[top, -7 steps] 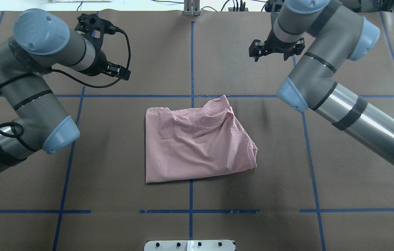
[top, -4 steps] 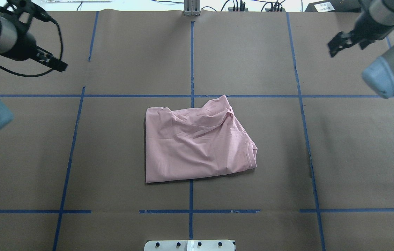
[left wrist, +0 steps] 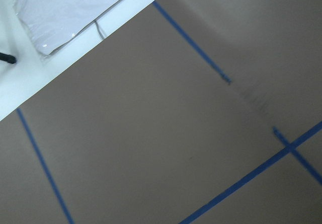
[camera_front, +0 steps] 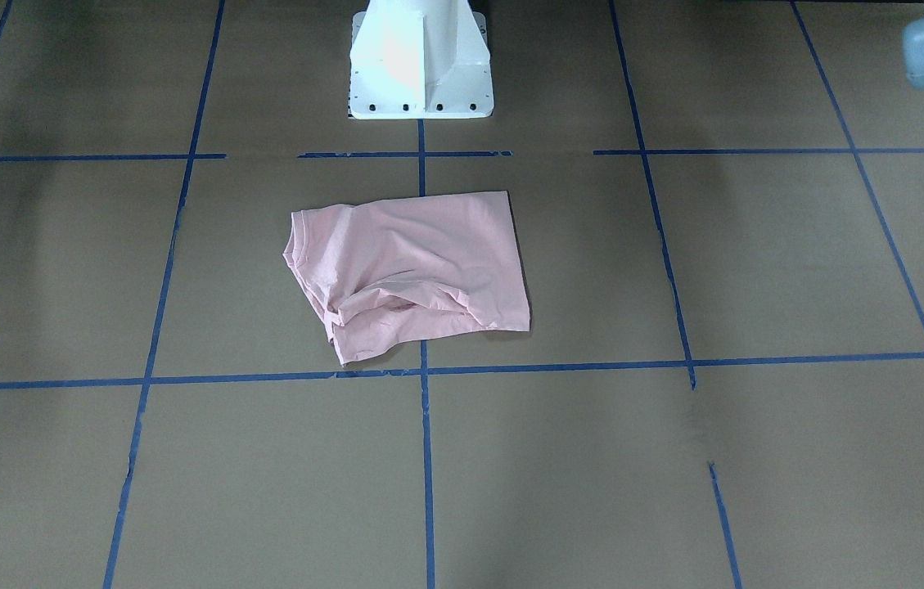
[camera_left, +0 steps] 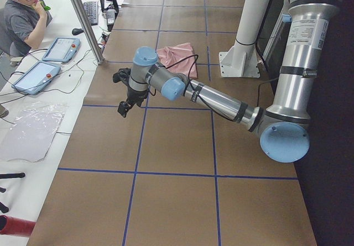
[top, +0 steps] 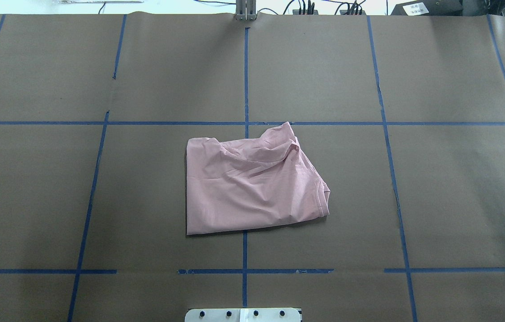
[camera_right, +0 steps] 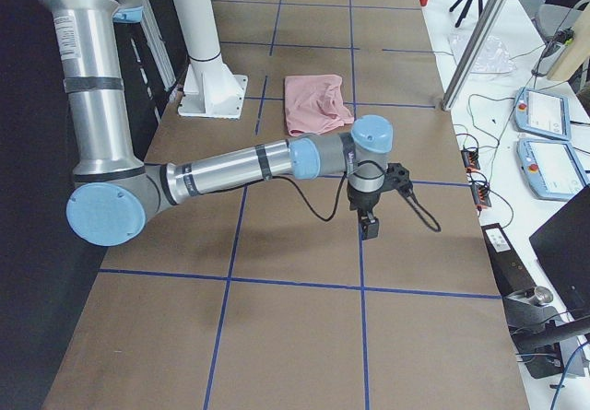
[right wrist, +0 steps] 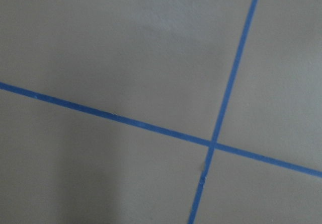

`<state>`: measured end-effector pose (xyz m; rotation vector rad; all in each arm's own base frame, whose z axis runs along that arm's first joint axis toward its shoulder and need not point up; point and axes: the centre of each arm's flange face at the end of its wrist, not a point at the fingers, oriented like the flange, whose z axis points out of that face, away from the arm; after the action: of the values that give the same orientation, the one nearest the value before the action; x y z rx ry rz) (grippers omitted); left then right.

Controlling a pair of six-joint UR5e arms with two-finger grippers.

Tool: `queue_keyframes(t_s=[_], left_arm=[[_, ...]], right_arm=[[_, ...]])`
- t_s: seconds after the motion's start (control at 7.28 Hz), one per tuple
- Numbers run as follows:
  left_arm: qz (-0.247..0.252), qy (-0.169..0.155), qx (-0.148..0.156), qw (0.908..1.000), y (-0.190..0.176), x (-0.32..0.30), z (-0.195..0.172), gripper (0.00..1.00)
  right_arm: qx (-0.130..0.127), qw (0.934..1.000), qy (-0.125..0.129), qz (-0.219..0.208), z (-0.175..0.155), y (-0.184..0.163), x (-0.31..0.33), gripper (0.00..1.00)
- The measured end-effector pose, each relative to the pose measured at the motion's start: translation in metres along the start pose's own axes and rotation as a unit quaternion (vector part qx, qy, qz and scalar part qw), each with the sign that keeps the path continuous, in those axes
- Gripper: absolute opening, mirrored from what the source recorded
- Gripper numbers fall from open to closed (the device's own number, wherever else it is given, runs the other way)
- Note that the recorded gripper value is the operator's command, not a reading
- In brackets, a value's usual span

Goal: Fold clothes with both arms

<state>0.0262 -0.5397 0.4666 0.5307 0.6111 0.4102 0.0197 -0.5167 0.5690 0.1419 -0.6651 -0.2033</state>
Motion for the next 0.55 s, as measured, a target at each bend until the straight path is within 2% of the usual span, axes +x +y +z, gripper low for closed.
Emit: queue_keyframes(t_s=[0.27,0.41,0.55], left_arm=[[-0.052,-0.011,-0.014,0.9985,0.048,-0.056,-0.003,1.00],[-0.085,-0.017,-0.021,0.9960,0.072,-0.085,-0.004,1.00],[-0.118,-0.002,-0.033,0.9924,0.096,-0.104,-0.001,1.00]], right_arm=[[-0.015,0.9990,-0.013,0.041,0.033,0.068,0.047,1.00],[-0.020,0.9980,-0.026,0.054,0.041,0.087,0.055,1.00],[-0.024,0.9971,-0.036,0.063,0.045,0.100,0.059,1.00]])
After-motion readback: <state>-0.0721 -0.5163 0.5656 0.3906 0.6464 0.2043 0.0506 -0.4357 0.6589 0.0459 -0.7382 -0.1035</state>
